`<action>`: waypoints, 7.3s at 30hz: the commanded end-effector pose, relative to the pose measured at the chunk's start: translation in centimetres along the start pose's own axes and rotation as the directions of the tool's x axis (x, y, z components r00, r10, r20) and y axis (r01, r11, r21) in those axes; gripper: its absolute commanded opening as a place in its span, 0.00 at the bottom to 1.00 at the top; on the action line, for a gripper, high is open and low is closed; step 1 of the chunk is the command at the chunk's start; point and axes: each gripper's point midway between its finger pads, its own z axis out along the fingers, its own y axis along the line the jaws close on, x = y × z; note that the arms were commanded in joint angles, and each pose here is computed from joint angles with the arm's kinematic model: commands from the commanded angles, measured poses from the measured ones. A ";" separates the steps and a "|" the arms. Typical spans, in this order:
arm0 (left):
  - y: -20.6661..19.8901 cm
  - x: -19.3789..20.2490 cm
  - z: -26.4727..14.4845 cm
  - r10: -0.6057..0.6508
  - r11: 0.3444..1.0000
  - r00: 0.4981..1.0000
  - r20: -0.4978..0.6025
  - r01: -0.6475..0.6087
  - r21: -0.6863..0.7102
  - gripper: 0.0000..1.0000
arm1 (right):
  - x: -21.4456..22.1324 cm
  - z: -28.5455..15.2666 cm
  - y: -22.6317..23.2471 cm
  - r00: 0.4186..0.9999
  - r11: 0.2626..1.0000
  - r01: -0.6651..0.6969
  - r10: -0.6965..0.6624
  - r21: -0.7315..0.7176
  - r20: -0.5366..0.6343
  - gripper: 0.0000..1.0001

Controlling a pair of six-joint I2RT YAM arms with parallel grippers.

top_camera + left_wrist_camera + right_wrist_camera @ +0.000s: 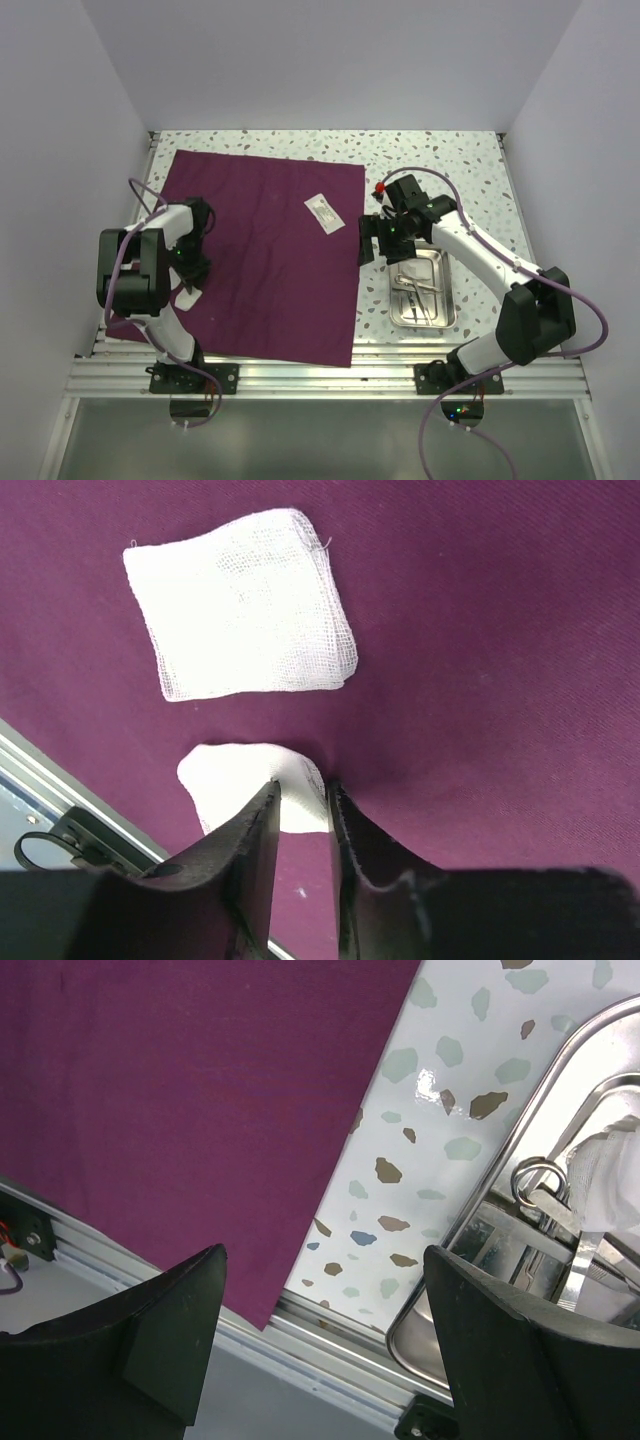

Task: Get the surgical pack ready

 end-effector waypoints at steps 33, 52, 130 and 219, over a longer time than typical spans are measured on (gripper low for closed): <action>5.1 -7.4 -6.8 0.026 0.973 0.980 0.197 0.021 -0.232 0.00 | -0.4 0.4 2.0 1.000 0.997 0.027 -0.028 -0.076 -0.014 0.84; 2.4 -8.2 -3.3 0.090 0.957 0.990 0.112 -0.054 -0.286 0.00 | -0.5 0.9 1.7 0.999 0.998 0.032 -0.033 -0.056 -0.022 0.84; -5.0 -8.4 0.3 0.104 0.995 0.989 0.103 -0.104 -0.009 0.29 | -0.5 1.4 1.5 0.999 0.998 0.029 -0.031 -0.051 -0.042 0.84; -3.2 -6.1 -9.3 -0.005 0.957 0.994 0.112 -0.028 0.289 0.00 | -2.0 0.9 4.0 0.997 0.985 0.062 -0.069 -0.159 -0.034 0.85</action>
